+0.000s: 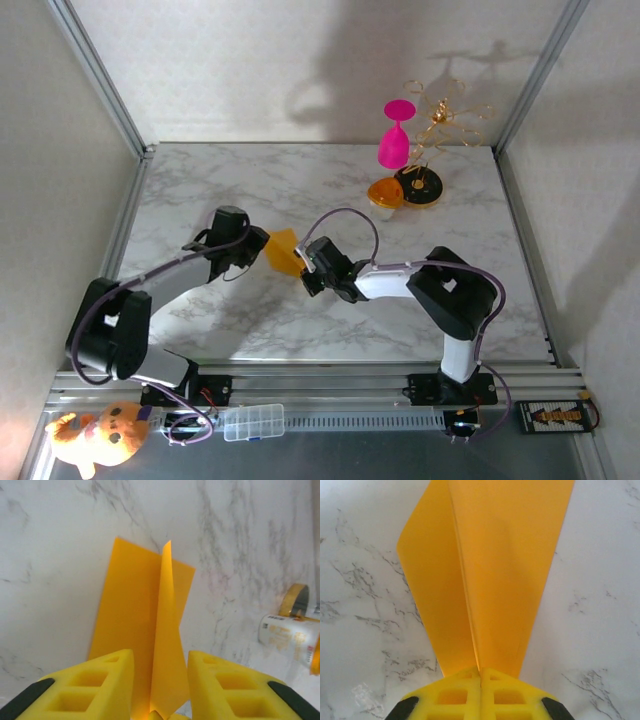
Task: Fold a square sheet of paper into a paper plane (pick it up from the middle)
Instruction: Fourth fold the wing at the center of the table.
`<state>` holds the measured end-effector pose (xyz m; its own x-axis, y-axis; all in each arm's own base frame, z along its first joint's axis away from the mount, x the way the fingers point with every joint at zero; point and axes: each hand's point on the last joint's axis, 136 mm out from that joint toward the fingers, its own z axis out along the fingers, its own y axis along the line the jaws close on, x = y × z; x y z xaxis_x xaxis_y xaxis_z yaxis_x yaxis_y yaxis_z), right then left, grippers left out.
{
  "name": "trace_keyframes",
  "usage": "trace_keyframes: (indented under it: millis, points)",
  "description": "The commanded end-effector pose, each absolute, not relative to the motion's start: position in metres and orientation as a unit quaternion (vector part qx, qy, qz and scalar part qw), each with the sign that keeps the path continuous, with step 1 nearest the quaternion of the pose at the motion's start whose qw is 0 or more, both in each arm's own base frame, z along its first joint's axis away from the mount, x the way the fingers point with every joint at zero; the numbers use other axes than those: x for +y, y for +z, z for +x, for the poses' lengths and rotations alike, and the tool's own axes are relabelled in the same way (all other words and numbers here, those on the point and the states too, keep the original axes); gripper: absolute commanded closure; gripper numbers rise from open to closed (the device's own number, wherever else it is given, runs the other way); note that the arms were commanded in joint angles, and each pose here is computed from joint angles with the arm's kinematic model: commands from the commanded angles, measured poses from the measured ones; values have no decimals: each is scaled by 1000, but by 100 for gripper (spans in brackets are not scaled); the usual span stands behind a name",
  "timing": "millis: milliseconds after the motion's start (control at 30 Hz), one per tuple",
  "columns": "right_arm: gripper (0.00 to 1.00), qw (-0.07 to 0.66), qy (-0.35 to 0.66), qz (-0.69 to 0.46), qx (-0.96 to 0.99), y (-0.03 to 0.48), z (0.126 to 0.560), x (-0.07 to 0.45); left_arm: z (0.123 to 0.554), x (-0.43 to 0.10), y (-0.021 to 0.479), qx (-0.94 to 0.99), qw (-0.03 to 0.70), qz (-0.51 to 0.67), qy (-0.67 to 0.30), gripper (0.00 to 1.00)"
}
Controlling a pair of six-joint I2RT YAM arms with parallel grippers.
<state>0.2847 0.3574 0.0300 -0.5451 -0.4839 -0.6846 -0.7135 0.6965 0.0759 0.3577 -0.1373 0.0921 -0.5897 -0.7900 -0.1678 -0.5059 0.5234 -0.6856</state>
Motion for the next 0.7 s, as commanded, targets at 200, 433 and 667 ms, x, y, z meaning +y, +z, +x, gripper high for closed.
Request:
trace_keyframes:
  millis: [200,433,667]
  points:
    - [97,266,277,-327,864,28,275,361,333,-159,88,830,239,-329,-381,71]
    - [97,237,315,-311,865,26,275,361,325,-189,77,846,221,-278,-399,71]
    - [97,212,345,-292,866,22,275,359,326,-206,59,856,198,-259,-402,70]
